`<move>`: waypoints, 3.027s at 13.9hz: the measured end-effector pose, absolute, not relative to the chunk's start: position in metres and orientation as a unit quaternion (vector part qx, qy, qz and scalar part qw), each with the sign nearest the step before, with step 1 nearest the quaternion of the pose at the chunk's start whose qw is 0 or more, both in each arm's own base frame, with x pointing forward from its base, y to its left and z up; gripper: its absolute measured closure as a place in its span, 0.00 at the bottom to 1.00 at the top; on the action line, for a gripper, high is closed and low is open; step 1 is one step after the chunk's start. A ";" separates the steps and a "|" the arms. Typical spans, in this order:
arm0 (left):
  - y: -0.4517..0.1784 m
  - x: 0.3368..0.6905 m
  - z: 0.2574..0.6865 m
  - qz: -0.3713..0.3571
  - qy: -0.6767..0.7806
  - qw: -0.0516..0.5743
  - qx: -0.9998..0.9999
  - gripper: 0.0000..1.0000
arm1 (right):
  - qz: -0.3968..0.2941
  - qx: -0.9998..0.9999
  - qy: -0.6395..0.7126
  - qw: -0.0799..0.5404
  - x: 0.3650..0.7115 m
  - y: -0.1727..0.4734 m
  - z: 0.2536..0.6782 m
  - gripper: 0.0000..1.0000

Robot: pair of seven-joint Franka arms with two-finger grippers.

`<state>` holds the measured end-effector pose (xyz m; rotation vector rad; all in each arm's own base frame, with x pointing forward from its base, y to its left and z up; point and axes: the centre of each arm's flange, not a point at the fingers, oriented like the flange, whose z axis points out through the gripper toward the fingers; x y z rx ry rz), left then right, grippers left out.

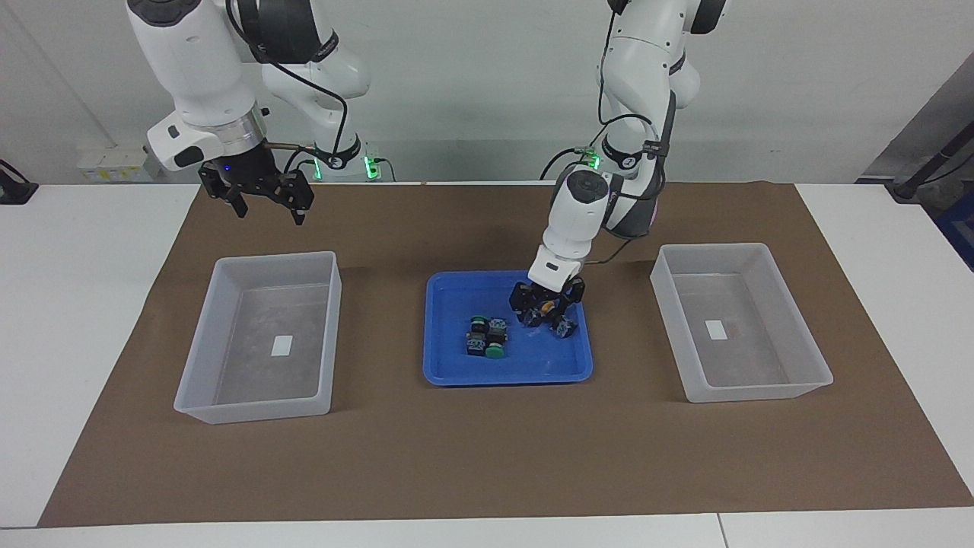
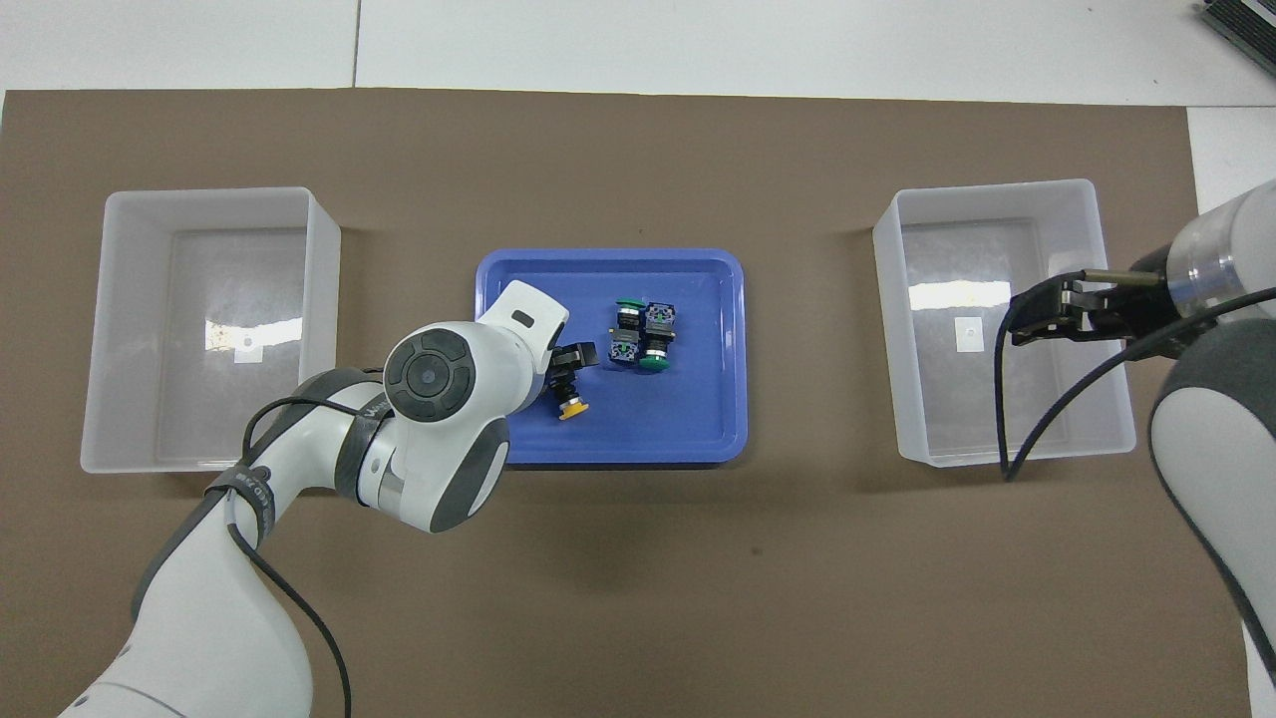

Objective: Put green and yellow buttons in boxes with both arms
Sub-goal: 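Grasp the yellow button with the left gripper and lift it, then carry the yellow button into the left box and release it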

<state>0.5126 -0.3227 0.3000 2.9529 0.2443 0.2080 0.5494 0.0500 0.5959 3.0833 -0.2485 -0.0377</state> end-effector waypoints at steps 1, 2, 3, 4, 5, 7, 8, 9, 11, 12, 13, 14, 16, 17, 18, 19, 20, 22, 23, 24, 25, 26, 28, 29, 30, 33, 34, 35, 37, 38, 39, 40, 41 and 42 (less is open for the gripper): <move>-0.325 0.511 0.300 0.069 0.081 0.086 0.991 0.00 | -0.012 0.996 -0.080 0.024 0.549 0.050 0.596 0.00; -0.328 0.509 0.300 0.069 0.083 0.086 0.990 0.00 | -0.012 0.996 -0.080 0.024 0.549 0.050 0.596 0.00; -0.331 0.507 0.300 0.068 0.085 0.087 0.990 0.00 | -0.012 0.996 -0.080 0.024 0.549 0.050 0.596 0.00; -0.332 0.507 0.300 0.068 0.088 0.087 0.990 0.00 | -0.012 0.996 -0.080 0.024 0.549 0.050 0.596 0.00; -0.331 0.508 0.300 0.069 0.090 0.088 0.990 0.00 | -0.012 0.996 -0.080 0.024 0.549 0.050 0.596 0.00; -0.326 0.511 0.301 0.072 0.094 0.088 0.989 0.00 | -0.012 0.996 -0.080 0.024 0.549 0.050 0.596 0.00; -0.324 0.513 0.301 0.073 0.096 0.088 0.989 0.00 | -0.012 0.996 -0.080 0.024 0.549 0.050 0.596 0.00; -0.321 0.515 0.301 0.074 0.100 0.088 0.988 0.00 | -0.012 0.996 -0.080 0.024 0.549 0.050 0.596 0.00; -0.313 0.519 0.301 0.076 0.106 0.087 0.988 0.05 | -0.012 0.996 -0.080 0.024 0.549 0.050 0.596 0.00; -0.311 0.521 0.301 0.076 0.109 0.087 0.987 0.06 | -0.012 0.996 -0.080 0.024 0.549 0.050 0.596 0.00; -0.309 0.522 0.301 0.077 0.111 0.087 0.987 0.21 | -0.012 0.996 -0.080 0.024 0.549 0.050 0.596 0.00; -0.307 0.523 0.301 0.077 0.113 0.087 0.987 0.33 | -0.012 0.996 -0.080 0.024 0.549 0.050 0.596 0.00; -0.305 0.525 0.301 0.078 0.116 0.087 0.986 0.56 | -0.012 0.996 -0.080 0.024 0.549 0.050 0.596 0.00; -0.304 0.525 0.301 0.078 0.116 0.087 0.986 0.56 | -0.012 0.996 -0.080 0.024 0.549 0.050 0.596 0.00; -0.304 0.525 0.301 0.078 0.117 0.087 0.986 0.61 | -0.012 0.996 -0.080 0.024 0.549 0.050 0.596 0.00; -0.304 0.525 0.301 0.078 0.117 0.087 0.986 0.66 | -0.012 0.996 -0.080 0.024 0.549 0.050 0.596 0.00; -0.304 0.525 0.301 0.078 0.117 0.087 0.986 0.67 | -0.012 0.996 -0.080 0.024 0.549 0.050 0.596 0.00; -0.304 0.525 0.301 0.077 0.118 0.087 0.986 0.67 | -0.012 0.996 -0.080 0.024 0.549 0.050 0.596 0.00; -0.304 0.525 0.301 0.077 0.119 0.087 0.986 0.67 | -0.012 0.996 -0.080 0.024 0.549 0.050 0.596 0.00; -0.304 0.525 0.301 0.077 0.120 0.087 0.986 0.67 | -0.012 0.996 -0.080 0.024 0.549 0.050 0.596 0.00; -0.304 0.525 0.301 0.077 0.120 0.087 0.986 0.67 | -0.012 0.996 -0.080 0.024 0.549 0.050 0.596 0.00; -0.304 0.525 0.301 0.078 0.121 0.087 0.986 0.67 | -0.012 0.996 -0.080 0.024 0.549 0.050 0.596 0.00; -0.305 0.527 0.305 0.075 0.121 0.086 0.986 0.67 | -0.012 0.996 -0.080 0.024 0.549 0.050 0.596 0.00; -0.305 0.529 0.310 0.069 0.121 0.082 0.987 0.67 | -0.012 0.996 -0.080 0.024 0.549 0.050 0.596 0.00; -0.307 0.532 0.317 0.064 0.121 0.080 0.987 0.67 | -0.012 0.996 -0.080 0.024 0.549 0.050 0.596 0.00; -0.308 0.539 0.339 0.061 0.121 0.079 0.988 0.67 | -0.012 0.996 -0.080 0.024 0.549 0.050 0.596 0.00; -0.307 0.539 0.344 0.060 0.122 0.078 0.988 0.67 | -0.012 0.996 -0.080 0.024 0.549 0.050 0.596 0.00; -0.302 0.540 0.349 0.059 0.126 0.077 0.987 0.67 | -0.012 0.996 -0.080 0.024 0.549 0.050 0.596 0.00; -0.295 0.542 0.355 0.057 0.130 0.075 0.987 0.67 | -0.012 0.996 -0.080 0.024 0.549 0.050 0.596 0.00; -0.294 0.542 0.356 0.055 0.131 0.074 0.987 0.67 | -0.012 0.996 -0.080 0.024 0.549 0.050 0.596 0.00; -0.292 0.542 0.358 0.053 0.131 0.072 0.987 0.67 | -0.012 0.996 -0.080 0.024 0.549 0.050 0.596 0.00; -0.285 0.543 0.363 0.049 0.129 0.068 0.988 0.67 | -0.012 0.996 -0.080 0.024 0.549 0.050 0.596 0.00; -0.271 0.546 0.372 0.042 0.123 0.063 0.990 0.67 | -0.012 0.996 -0.080 0.024 0.549 0.050 0.596 0.00; -0.250 0.550 0.386 0.035 0.116 0.056 0.991 0.67 | -0.012 0.996 -0.080 0.024 0.549 0.050 0.596 0.00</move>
